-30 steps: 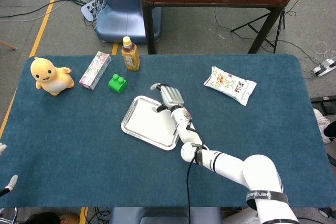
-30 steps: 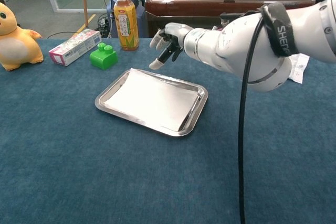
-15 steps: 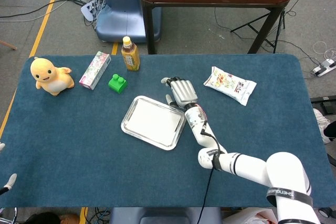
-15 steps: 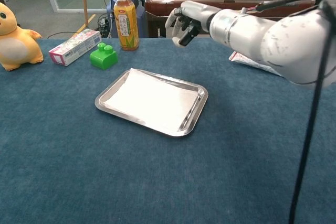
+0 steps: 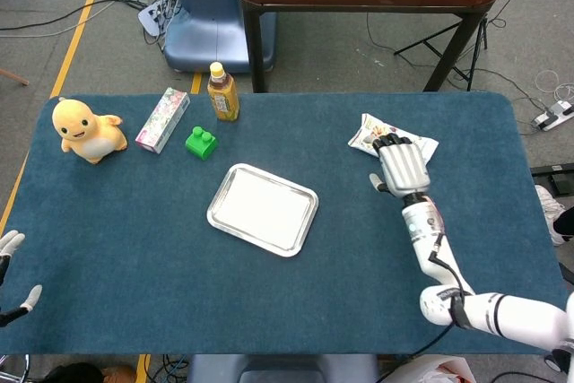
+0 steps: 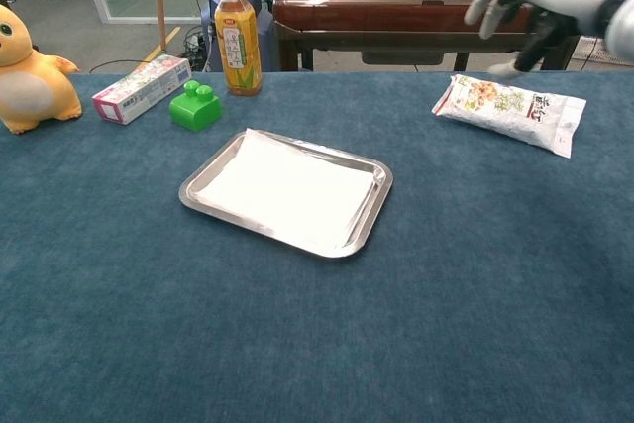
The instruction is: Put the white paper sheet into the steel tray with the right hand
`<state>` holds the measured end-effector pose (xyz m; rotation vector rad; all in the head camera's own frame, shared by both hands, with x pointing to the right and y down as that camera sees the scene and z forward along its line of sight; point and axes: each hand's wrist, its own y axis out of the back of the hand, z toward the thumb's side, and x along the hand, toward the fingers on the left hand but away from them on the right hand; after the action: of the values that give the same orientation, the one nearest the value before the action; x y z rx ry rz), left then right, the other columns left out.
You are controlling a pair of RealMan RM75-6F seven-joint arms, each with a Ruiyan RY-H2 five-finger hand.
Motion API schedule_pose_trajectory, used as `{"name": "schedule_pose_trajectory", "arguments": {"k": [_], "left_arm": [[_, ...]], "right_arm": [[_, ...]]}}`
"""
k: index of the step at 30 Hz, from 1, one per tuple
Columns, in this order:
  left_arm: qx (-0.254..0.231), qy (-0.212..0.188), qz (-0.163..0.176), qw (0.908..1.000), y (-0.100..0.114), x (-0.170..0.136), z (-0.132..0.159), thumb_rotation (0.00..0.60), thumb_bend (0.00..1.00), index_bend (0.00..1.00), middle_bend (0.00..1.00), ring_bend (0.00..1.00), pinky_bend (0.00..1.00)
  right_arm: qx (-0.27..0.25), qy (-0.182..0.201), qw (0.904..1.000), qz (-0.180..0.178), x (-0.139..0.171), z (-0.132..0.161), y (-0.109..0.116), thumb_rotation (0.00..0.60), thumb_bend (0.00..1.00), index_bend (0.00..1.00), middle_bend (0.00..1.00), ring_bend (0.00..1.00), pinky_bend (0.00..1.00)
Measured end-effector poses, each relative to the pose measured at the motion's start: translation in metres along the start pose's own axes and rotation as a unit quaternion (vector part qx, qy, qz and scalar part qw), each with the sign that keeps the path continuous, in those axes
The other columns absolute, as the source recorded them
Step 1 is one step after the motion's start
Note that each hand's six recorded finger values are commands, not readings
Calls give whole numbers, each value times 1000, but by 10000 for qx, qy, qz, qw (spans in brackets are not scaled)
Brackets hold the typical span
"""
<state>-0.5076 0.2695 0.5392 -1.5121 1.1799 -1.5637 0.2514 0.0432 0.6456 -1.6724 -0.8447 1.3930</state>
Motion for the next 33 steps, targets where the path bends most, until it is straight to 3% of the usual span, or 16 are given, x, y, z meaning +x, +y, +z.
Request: {"name": "schedule_pose_trajectory", "arguments": {"k": [18, 27, 33], "left_arm": [[55, -135, -101, 9998, -2, 15, 15, 600, 246, 127, 116, 137, 58], [35, -225, -123, 9997, -5, 17, 27, 600, 246, 127, 115, 137, 58], [35, -268, -156, 9995, -6, 15, 31, 600, 246, 127, 116, 137, 58]], "right_arm": [[-87, -575, 9983, -83, 135, -101, -8, 600, 284, 274, 285, 193, 314], [-194, -780, 9968, 29, 182, -112, -16, 600, 284, 274, 285, 193, 315], [-295, -727, 9969, -15, 191, -107, -13, 600, 284, 274, 285, 193, 314]]}}
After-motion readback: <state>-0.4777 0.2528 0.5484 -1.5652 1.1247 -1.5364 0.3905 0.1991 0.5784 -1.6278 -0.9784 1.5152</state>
